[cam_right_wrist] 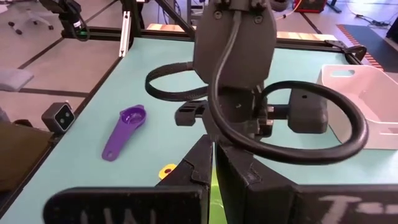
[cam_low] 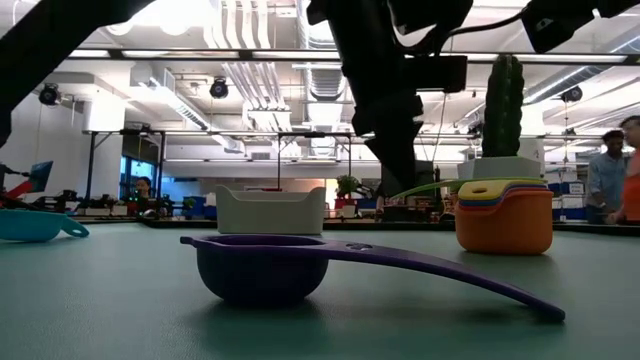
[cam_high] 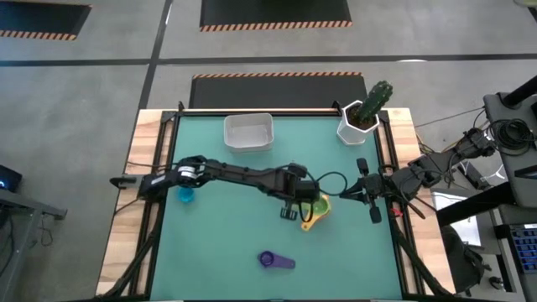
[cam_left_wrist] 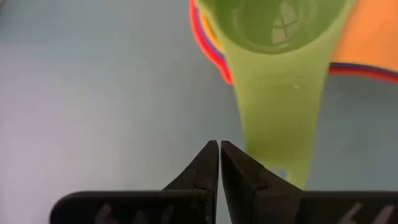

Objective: Nest measuring cups in basket
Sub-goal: Stack the green measuring cup on top of the yellow measuring cup

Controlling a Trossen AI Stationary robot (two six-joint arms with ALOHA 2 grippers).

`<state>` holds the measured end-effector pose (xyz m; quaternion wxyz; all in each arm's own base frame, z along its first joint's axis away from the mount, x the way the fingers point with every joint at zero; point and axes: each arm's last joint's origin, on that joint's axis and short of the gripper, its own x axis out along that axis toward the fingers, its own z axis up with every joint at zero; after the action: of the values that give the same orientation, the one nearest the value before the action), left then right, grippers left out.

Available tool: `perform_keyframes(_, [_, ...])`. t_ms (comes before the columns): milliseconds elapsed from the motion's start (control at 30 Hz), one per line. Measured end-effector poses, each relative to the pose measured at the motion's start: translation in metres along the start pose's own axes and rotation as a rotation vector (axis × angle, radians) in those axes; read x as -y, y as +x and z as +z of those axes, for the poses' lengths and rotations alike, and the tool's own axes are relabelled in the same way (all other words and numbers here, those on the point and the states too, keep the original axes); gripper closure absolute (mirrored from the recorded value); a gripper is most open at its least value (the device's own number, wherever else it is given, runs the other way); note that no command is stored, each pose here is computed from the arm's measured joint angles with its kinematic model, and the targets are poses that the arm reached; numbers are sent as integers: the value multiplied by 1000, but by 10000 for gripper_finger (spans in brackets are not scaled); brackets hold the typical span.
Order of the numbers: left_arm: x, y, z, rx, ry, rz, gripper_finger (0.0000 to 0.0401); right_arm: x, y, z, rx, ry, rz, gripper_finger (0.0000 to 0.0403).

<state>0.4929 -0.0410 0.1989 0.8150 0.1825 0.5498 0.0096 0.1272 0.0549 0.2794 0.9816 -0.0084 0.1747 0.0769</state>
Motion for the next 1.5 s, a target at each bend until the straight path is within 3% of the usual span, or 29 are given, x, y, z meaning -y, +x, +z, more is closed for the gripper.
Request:
perform_keyframes(833, [46,-24,16,78,-55,-61,401,0,0,0,0,2,0,394])
perform_keyframes(1100, [33,-19,12,29,-26,91,401,0,0,0,0,2,0,394])
perform_keyframes(1267, [29,1,6,-18,-54,94,401,0,0,0,-4,-1,-1,394])
perform_keyframes(1500, [37,0,7,-2,-80,25,401,0,0,0,-2,-1,0,394])
